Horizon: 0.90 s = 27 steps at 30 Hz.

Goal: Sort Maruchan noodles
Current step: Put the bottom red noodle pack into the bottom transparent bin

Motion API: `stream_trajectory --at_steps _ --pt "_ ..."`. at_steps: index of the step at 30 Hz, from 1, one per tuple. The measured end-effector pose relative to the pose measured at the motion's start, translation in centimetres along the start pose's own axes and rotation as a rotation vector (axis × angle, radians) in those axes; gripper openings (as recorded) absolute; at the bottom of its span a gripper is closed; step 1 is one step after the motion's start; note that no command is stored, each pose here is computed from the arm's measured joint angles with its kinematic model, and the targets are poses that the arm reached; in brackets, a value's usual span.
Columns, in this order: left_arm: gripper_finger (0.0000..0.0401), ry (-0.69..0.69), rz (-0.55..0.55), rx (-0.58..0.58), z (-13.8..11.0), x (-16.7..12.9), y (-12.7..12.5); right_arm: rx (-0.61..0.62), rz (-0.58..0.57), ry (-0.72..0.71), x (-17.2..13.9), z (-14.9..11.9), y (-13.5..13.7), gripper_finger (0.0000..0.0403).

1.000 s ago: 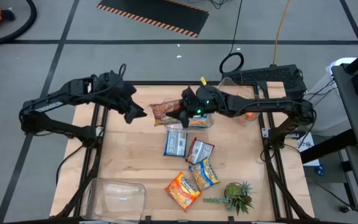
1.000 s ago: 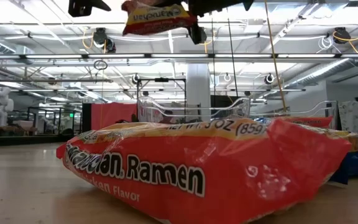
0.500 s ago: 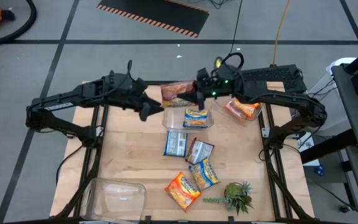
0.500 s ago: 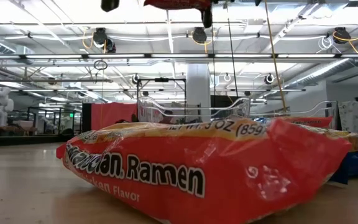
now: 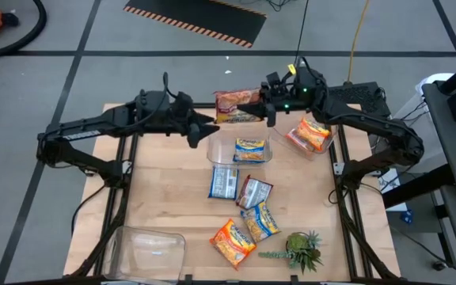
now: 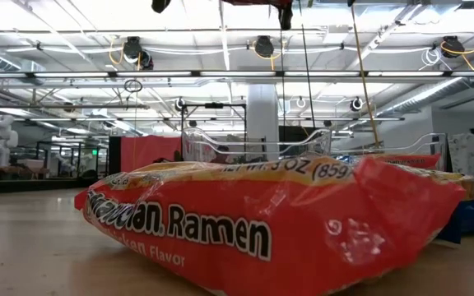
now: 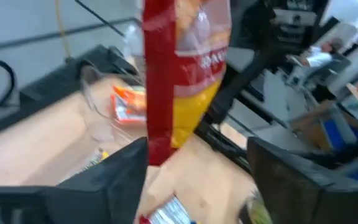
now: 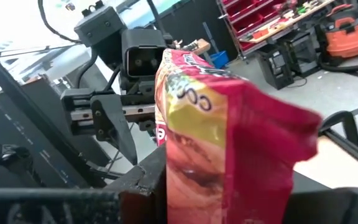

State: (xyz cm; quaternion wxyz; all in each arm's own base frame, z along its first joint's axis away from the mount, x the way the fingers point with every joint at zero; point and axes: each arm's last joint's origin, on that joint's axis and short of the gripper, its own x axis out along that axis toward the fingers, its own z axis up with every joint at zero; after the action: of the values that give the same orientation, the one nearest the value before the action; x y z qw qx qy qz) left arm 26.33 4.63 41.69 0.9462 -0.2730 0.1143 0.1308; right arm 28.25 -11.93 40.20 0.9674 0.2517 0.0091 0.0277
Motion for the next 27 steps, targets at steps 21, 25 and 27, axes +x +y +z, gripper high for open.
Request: stream_trajectory --at_steps 21,25,27 --pt "0.0351 -0.117 -0.065 0.032 1.0 6.2 2.1 -0.03 0.017 0.003 -0.7 0.5 -0.6 0.0131" --pt "0.0349 -0.142 -0.142 0.058 1.3 7.0 2.1 -0.034 0.006 -0.003 -0.9 0.7 -0.8 0.0131" --pt "0.0337 -0.158 -0.156 0.065 1.4 7.1 2.0 -0.035 0.003 -0.006 -1.0 0.8 -1.0 0.0131"
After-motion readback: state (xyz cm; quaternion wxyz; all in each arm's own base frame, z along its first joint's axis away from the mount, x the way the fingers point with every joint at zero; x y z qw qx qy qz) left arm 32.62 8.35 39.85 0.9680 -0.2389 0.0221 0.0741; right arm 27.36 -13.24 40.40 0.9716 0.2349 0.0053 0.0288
